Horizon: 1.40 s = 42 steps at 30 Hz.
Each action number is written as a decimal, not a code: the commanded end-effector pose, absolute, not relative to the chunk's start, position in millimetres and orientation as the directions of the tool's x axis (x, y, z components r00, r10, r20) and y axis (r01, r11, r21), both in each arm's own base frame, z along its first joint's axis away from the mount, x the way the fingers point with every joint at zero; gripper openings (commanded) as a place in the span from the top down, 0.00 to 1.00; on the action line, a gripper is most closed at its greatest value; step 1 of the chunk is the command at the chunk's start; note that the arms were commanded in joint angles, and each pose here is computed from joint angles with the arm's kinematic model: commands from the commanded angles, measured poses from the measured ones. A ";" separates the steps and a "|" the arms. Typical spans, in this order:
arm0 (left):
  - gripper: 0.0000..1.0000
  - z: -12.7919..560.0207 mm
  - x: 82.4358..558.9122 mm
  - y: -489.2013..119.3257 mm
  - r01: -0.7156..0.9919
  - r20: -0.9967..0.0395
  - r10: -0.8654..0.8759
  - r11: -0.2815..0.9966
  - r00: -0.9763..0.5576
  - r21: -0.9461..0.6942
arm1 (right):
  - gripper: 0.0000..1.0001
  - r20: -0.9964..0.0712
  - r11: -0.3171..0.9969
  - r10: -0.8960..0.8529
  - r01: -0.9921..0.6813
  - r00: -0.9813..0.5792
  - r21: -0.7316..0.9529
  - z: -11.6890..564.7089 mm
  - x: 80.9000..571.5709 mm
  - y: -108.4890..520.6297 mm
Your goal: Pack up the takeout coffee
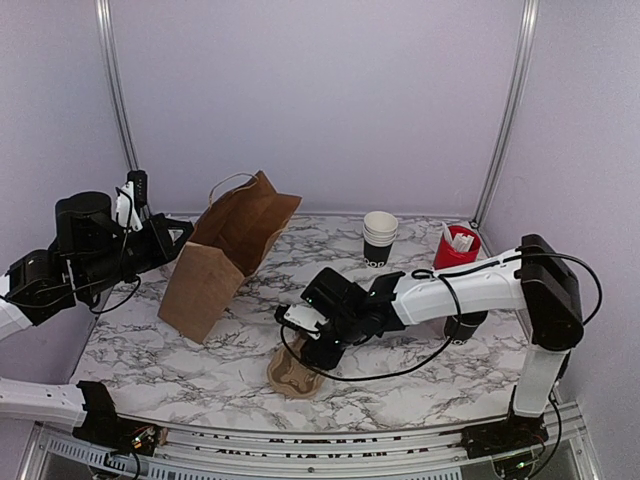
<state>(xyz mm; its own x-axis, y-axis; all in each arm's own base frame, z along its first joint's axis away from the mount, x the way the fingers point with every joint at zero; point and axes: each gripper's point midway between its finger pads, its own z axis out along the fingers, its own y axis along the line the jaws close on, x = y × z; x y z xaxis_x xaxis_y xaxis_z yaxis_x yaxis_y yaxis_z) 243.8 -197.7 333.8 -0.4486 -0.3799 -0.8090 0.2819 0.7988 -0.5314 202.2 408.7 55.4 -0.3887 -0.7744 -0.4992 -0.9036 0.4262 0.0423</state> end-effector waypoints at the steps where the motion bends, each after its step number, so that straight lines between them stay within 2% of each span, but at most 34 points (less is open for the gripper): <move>1: 1.00 339.3 247.0 -194.3 0.282 -0.826 -0.366 0.815 -0.428 -0.507 | 0.57 -0.596 0.465 -0.696 -0.884 -0.400 0.051 90.7 206.9 414.9; 15: 1.00 322.1 252.7 -194.2 0.279 -0.849 -0.303 0.851 -0.433 -0.446 | 0.60 -0.684 0.516 -0.588 -0.852 -0.432 0.094 134.5 200.4 398.0; 21: 1.00 318.6 250.5 -207.0 0.338 -0.854 -0.249 0.839 -0.457 -0.426 | 0.61 -0.764 0.526 -0.502 -0.844 -0.405 0.102 191.1 197.1 384.3; 32: 1.00 323.9 233.8 -249.9 0.517 -0.835 -0.165 0.717 -0.525 -0.466 | 0.59 -0.935 0.577 -0.242 -0.813 -0.259 0.076 349.6 200.6 350.1; 36: 1.00 321.4 227.8 -260.8 0.546 -0.818 -0.157 0.673 -0.553 -0.499 | 0.59 -0.959 0.584 -0.169 -0.807 -0.226 0.088 374.8 202.7 348.2; 42: 1.00 321.4 218.7 -273.8 0.583 -0.800 -0.152 0.608 -0.581 -0.539 | 0.59 -0.984 0.466 -0.049 -0.875 -0.174 0.132 381.2 191.9 375.3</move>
<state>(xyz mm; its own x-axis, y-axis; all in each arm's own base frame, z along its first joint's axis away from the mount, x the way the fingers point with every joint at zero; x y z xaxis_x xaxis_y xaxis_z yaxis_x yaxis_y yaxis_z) 226.3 -260.2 307.6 -0.5827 -0.1383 -0.8008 0.5257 0.6873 -0.5012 199.4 355.9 372.9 -0.2135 -0.1383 -0.9671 -0.8320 0.5446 0.1058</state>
